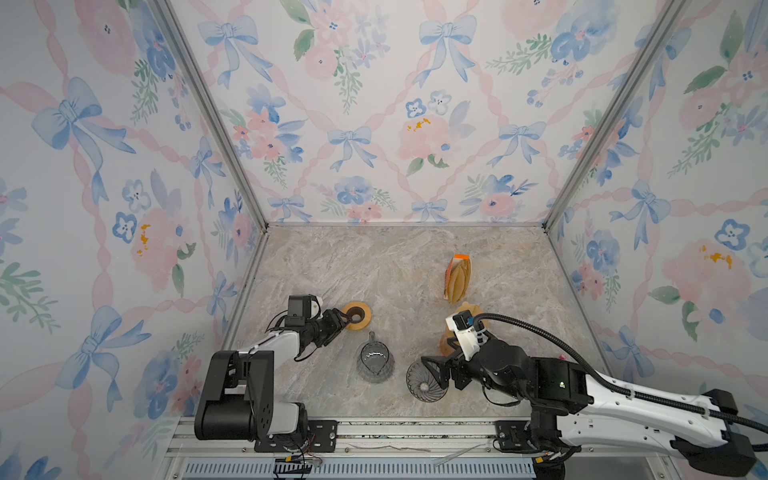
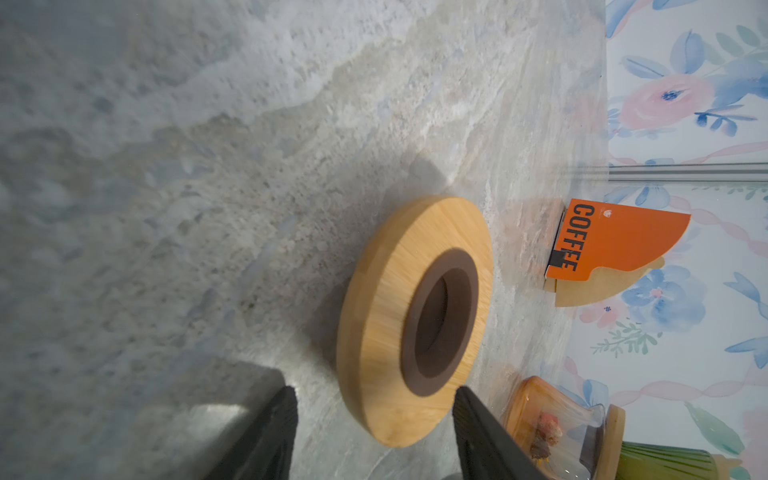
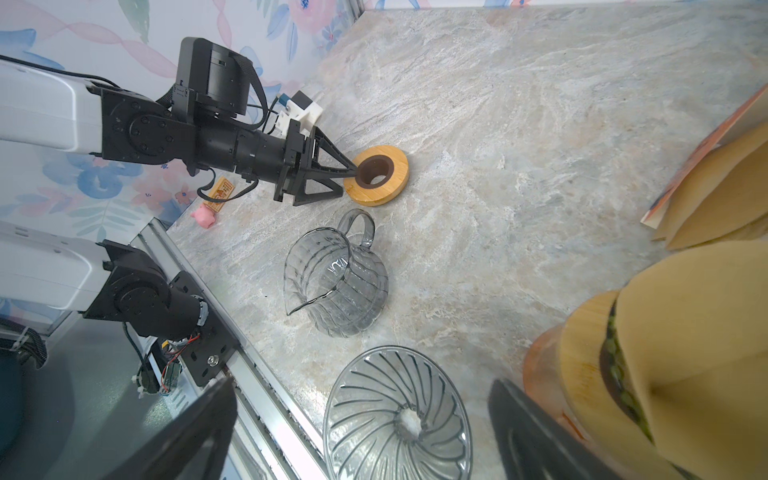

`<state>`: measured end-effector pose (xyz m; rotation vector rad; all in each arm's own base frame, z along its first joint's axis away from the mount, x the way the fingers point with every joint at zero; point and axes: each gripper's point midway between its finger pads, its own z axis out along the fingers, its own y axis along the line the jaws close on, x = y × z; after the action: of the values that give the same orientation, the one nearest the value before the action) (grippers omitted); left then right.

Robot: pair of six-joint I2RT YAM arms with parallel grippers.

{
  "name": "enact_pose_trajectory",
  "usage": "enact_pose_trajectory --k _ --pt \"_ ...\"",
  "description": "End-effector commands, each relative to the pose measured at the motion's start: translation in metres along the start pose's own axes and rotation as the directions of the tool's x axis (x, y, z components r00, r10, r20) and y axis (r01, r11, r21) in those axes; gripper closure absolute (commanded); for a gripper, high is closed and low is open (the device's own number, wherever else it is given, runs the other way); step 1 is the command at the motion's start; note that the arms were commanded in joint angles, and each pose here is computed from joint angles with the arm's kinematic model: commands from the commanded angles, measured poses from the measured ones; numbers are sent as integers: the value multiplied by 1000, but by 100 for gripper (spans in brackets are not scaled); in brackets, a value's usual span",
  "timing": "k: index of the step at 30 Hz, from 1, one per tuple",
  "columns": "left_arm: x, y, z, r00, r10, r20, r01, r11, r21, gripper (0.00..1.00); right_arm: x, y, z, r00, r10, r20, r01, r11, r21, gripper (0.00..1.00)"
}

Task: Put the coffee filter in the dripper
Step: 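Lower the left gripper onto the loose wooden ring and grasp its edge, then lift the wooden ring with the left gripper and carry it over the glass pitcher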

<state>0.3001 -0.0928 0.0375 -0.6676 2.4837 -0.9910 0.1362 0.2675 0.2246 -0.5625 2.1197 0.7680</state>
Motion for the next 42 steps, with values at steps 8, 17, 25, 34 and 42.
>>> enact_pose_trajectory --k 8,17,25,34,42 --pt "-12 -11 11 1000 1 11 -2 997 74 46 -8 3 -5 1000 4 20 -4 1000 5 4" --pt "-24 -26 10 1000 -3 30 -1 993 122 61 -6 -1 -6 1000 9 15 -10 1000 26 4" --pt "-32 -36 11 999 0 35 -5 990 140 77 -4 -4 -5 1000 15 8 -15 999 39 3" --pt "-31 -43 19 1000 18 19 -21 990 140 88 -2 -7 -5 1000 17 3 -17 999 52 3" --pt "-35 -73 2 996 72 44 -79 973 217 92 -3 -12 -9 1000 14 10 -15 997 73 3"
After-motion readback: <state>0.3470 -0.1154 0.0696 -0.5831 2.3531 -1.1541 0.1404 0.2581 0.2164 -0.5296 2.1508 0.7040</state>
